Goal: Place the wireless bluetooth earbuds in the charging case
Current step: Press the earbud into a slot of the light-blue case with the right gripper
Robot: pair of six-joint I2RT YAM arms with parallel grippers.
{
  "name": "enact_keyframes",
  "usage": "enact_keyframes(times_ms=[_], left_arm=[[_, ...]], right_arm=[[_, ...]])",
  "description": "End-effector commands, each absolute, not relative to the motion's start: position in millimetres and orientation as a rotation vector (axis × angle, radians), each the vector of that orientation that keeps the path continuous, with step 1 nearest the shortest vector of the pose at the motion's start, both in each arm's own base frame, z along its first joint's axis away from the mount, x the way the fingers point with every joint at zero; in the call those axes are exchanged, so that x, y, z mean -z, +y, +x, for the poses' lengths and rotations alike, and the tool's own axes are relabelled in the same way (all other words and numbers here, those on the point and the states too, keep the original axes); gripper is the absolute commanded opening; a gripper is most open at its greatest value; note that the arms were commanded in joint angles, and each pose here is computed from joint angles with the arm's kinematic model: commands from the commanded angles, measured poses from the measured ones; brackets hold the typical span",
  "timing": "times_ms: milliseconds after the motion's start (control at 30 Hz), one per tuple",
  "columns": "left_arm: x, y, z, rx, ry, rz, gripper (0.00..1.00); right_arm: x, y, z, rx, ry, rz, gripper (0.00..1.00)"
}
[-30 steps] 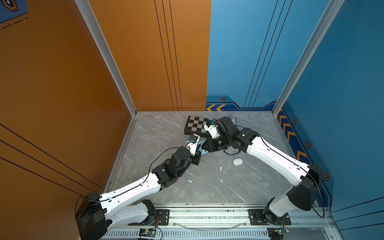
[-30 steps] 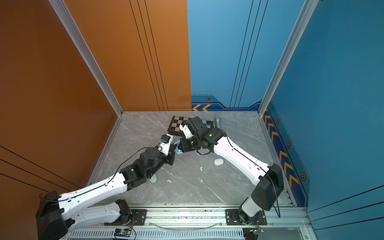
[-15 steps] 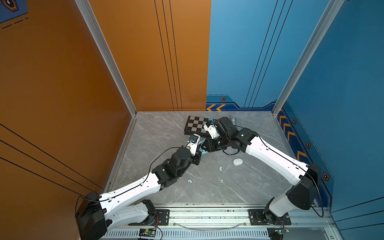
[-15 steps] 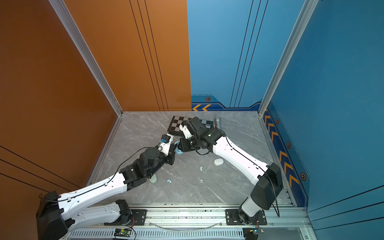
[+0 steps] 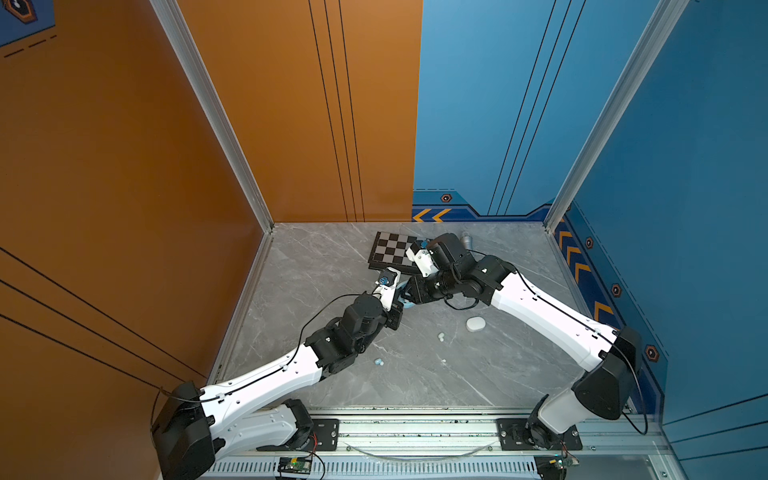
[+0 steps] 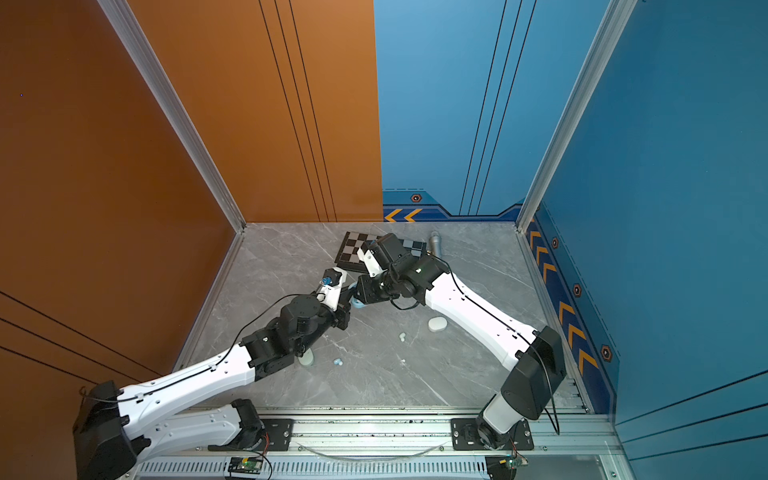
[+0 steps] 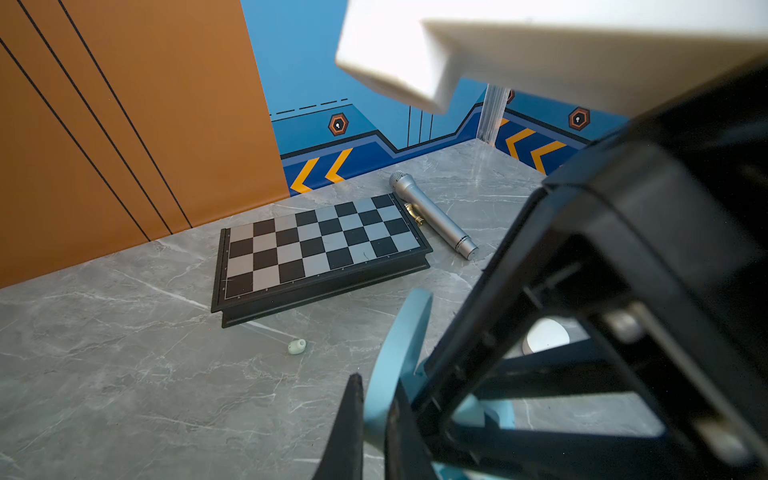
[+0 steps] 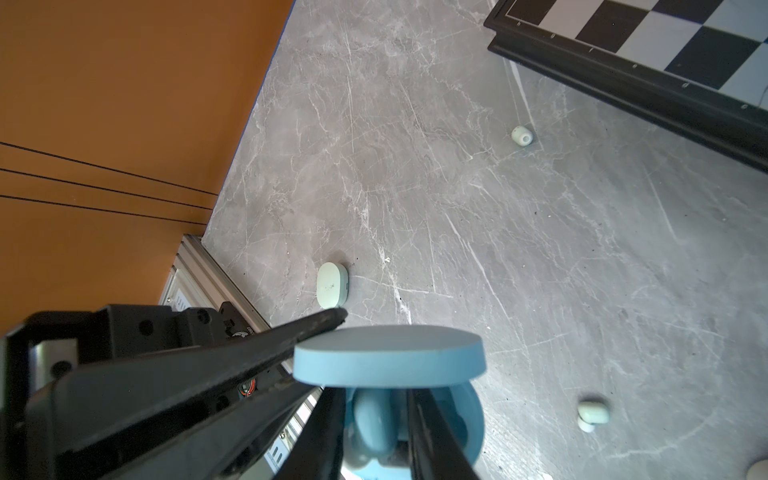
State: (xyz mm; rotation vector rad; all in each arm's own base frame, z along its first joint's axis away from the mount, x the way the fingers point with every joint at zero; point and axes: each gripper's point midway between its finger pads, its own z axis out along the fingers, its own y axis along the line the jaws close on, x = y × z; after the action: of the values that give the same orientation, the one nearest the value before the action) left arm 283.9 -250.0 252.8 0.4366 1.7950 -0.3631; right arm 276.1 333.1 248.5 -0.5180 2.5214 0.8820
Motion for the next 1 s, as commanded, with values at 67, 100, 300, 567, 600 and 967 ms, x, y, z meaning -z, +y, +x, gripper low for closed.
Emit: enact_keyframes(times_ms=[67, 100, 300, 567, 600, 967], left_arm=[[-263, -253, 285, 0.371, 1.768, 0.421, 0.00], [-262, -253, 284, 0.372, 1.769, 0.423, 0.00], [-262, -253, 285, 0.372, 1.771, 0.421, 0.00], [-260, -254, 285, 0.375, 1.775, 0.420, 0.00], [-260, -254, 285, 0.374, 1.776, 0.421, 0.00], [-261, -253, 284, 0.376, 1.773, 0.419, 0.00]], right_arm=[[-266, 336, 277, -0.892, 2.473, -0.524, 0.30], [-267, 335, 277, -0.893, 2.471, -0.524, 0.30], [-270, 336, 276, -0.901, 2.464, -0.526, 0.30], [-276, 335, 275, -0.907, 2.447, -0.529, 0.30], [-276, 335, 275, -0.909, 2.446, -0.530, 0.30], [-277, 337, 272, -0.917, 2.445, -0.540, 0.27]])
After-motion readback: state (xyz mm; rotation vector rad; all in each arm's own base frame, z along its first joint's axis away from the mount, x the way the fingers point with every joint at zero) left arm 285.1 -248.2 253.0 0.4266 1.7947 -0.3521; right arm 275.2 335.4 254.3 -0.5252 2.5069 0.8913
